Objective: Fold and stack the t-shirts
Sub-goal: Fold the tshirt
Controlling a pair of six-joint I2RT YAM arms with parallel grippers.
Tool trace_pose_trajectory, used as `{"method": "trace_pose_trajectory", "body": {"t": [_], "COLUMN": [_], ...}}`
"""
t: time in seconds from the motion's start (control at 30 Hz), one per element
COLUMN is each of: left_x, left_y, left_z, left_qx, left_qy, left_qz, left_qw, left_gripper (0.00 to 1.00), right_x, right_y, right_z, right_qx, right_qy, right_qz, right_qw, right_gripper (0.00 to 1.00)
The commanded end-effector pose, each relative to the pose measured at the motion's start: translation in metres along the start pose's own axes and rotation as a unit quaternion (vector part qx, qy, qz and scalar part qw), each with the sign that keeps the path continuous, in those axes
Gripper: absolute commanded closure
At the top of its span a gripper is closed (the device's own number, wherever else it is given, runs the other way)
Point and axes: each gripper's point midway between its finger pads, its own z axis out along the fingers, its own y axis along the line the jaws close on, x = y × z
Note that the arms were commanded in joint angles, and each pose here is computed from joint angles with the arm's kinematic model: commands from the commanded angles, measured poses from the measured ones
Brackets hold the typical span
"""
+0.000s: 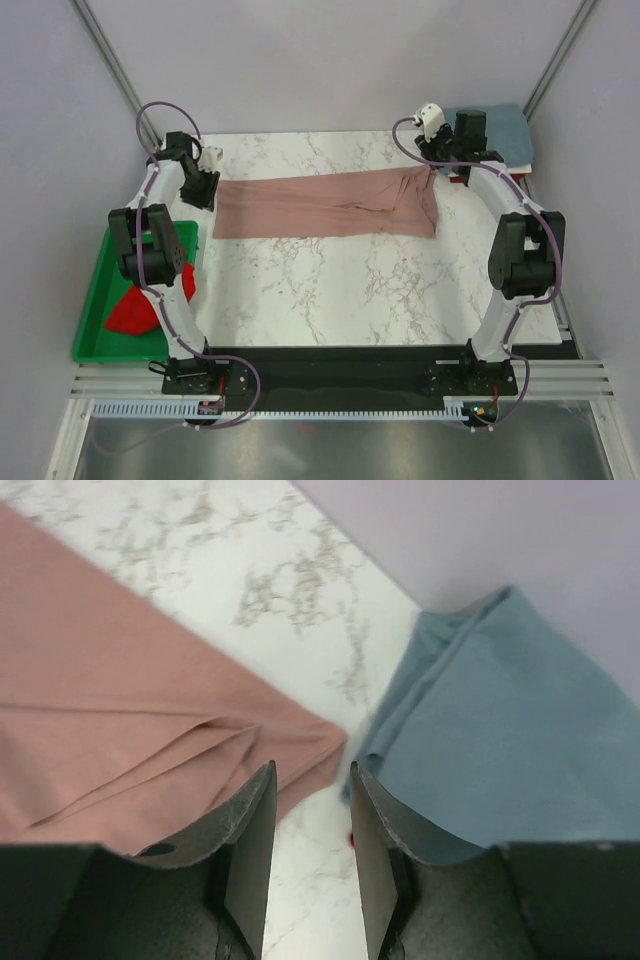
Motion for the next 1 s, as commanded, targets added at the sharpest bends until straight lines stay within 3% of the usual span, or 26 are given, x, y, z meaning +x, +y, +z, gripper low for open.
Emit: {"method": "trace_pose_trajectory", "body": {"t": [0.0, 0.17, 0.33, 0.97], "left_x": [-0.016, 0.001, 0.027, 0.040], "left_y": [-0.009, -0.040, -0.046, -0.051], "left_z": [-0.029, -0.010, 0.018, 0.043], "left_qx": [-0.002, 0.039, 0.055, 0.056], "left_qy": [-0.039, -0.004, 0.045, 0.084], "left_qz": [0.023, 0.071, 0.071, 0.075], "left_qw": [0.999, 0.997, 0.995, 0.992], "left_gripper": [0.59, 0.62, 0.66, 0.67], "right_x": [0.007, 0.020, 0.045, 0.060], "right_y": [0.053, 0.099, 0.125, 0.162], "right_z": [-0.014, -0.008, 0.002, 0.007], "right_qx": [-0.106, -0.206, -0.269, -0.338], "right_qy": [0.004, 0.028, 0.074, 0.094], "right_qz": [0.041, 0.052, 0.036, 0.030], "right_qw": [0.994, 0.977, 0.960, 0.936], "right_gripper": [0.57, 0.57, 0.57, 0.52]}}
